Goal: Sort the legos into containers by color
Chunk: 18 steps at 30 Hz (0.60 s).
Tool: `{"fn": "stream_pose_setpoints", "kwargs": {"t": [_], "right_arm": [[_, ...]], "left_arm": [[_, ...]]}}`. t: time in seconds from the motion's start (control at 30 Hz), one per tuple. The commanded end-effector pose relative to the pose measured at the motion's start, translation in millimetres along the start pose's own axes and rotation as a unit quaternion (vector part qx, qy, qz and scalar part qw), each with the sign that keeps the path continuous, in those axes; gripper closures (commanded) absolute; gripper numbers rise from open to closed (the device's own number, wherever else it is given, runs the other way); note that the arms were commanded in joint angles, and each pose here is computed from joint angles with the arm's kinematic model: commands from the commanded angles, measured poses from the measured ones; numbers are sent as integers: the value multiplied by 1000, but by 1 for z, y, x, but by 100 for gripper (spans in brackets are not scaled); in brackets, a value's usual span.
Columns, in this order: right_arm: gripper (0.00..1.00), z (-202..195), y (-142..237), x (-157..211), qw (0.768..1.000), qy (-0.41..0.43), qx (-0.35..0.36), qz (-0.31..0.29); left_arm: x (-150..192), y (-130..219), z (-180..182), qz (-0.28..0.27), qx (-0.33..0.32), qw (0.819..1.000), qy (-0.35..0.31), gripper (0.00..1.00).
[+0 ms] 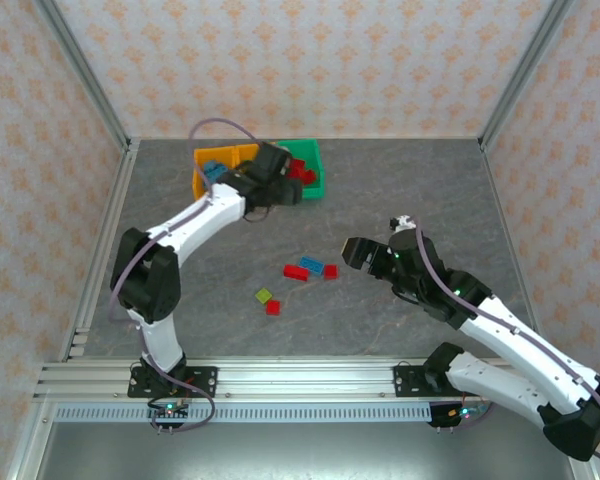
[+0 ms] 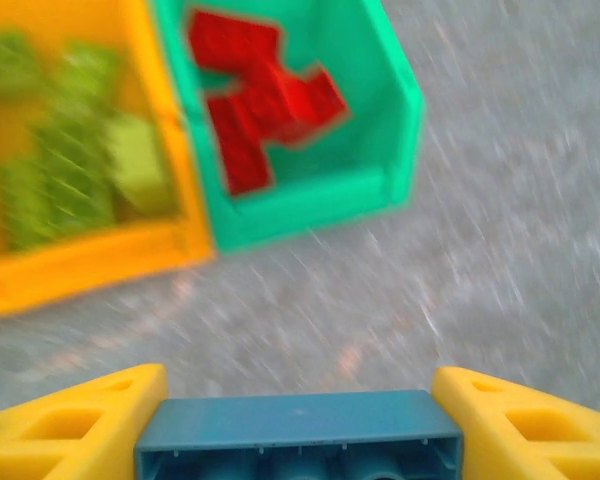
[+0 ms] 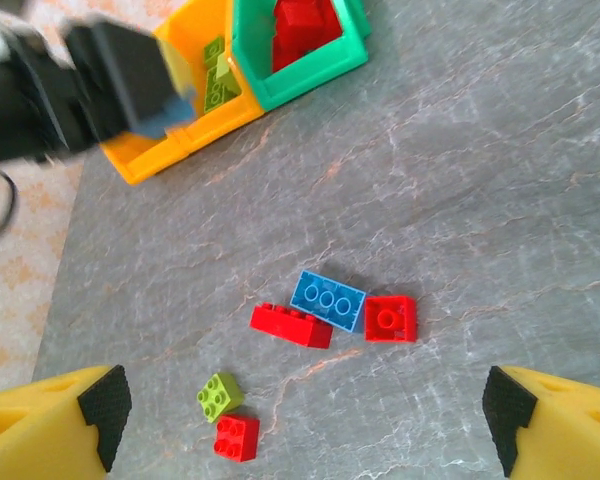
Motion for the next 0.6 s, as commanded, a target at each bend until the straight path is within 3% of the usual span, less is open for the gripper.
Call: {"fn": "stream_pose_setpoints", "kwargs": {"t": [0.0,0.1,0.33,0.43,0.57], "right_arm": [[7,5,-2,0,1000,13,-9,8],[7,4,-2,-1,1000,18,1,10],[7,6,-4,-3,1000,25,11,8],[7,5,-4,-4,999,27,17,7],[7,6,-7,-4,999,30,20,9]], "left_arm": [[-23,6,58,-24,-71,997,27,39],[-35,-1,111,-22,-118,990,69,39],[-43,-35,188,25,-166,977,132,34],[-43,-39,196,41,-170,975,133,31],[-42,-29,191,24,-157,977,146,17]]}}
Point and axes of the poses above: each hand's point on the last joint's axis, 136 mm out from that joint toward the fingers, its own y axis back along the fingers, its own z axis along the line the jaws close on, x = y × z, the point moved 5 cm from there along y, back along the fingers, and after that the axes turned 10 degrees about -y, right-handed, at the moved point
